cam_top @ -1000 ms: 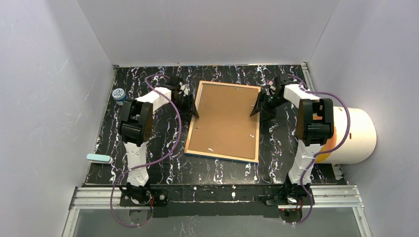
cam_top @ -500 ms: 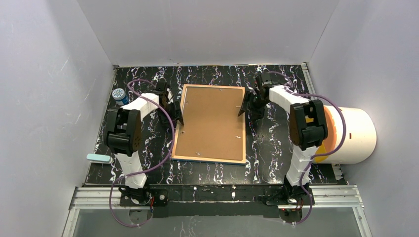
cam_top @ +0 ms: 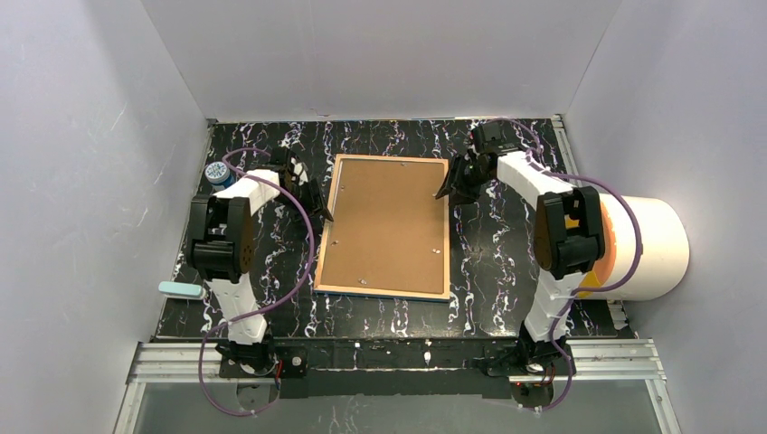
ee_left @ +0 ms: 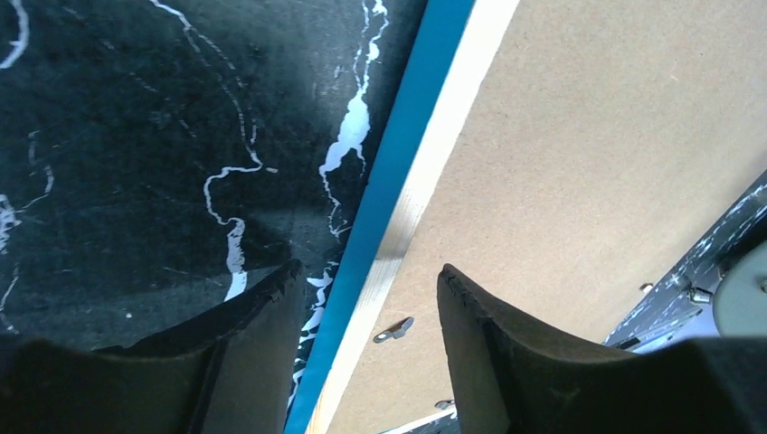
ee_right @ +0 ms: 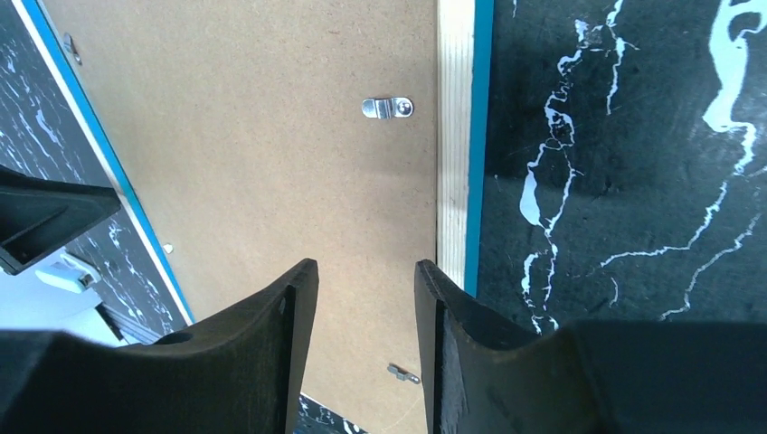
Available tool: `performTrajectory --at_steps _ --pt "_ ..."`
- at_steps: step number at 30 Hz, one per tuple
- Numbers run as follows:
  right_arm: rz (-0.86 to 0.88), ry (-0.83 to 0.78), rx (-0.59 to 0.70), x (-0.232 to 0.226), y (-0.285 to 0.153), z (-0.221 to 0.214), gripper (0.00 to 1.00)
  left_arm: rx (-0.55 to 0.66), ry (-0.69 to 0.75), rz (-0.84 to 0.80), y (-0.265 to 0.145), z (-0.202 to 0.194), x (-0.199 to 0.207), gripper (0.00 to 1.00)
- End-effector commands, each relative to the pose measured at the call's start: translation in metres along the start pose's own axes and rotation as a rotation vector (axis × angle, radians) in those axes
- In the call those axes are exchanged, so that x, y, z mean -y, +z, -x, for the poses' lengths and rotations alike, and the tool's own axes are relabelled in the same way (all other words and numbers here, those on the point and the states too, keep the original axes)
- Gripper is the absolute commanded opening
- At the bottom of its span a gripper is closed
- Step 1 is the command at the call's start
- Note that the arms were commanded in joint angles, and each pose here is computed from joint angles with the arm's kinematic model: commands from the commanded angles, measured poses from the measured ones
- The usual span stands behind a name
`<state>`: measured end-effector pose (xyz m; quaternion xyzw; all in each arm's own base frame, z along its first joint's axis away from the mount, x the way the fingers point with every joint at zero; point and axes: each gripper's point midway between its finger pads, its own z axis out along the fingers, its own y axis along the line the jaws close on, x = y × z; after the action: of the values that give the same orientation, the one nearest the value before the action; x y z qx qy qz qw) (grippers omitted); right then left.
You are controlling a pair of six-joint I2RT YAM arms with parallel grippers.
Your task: Put the photo into the frame
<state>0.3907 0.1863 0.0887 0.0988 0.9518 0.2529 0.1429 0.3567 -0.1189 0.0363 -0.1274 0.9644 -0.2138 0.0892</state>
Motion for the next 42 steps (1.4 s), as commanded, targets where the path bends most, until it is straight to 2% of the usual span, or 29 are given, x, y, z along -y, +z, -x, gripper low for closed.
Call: performTrajectory --at_steps 1,16,24,31,35,42 --pt "0.035 0.019 -0.022 -0.006 0.010 -0.001 0.51 -0.037 0.015 -0.054 0.003 -0.007 0.008 0.52" --pt "0.040 0.042 -0.095 0.006 0.042 -0.011 0.51 -0.066 -0.007 -0.077 0.013 -0.012 0.008 0.50" --pt "0.192 0.008 -0.108 -0.014 0.047 -0.013 0.50 -0.075 -0.010 -0.104 0.014 -0.014 0.012 0.50" --pt "0.280 -0.061 -0.079 -0.025 0.045 -0.010 0.50 -0.071 -0.010 -0.103 0.013 -0.013 0.012 0.50" --pt "0.233 -0.069 -0.046 -0.023 0.039 -0.001 0.50 -0.056 -0.004 -0.093 0.010 -0.009 0.013 0.51" --pt "0.198 -0.134 0.034 -0.037 0.006 0.009 0.51 -0.003 0.025 -0.039 -0.009 0.005 0.014 0.60"
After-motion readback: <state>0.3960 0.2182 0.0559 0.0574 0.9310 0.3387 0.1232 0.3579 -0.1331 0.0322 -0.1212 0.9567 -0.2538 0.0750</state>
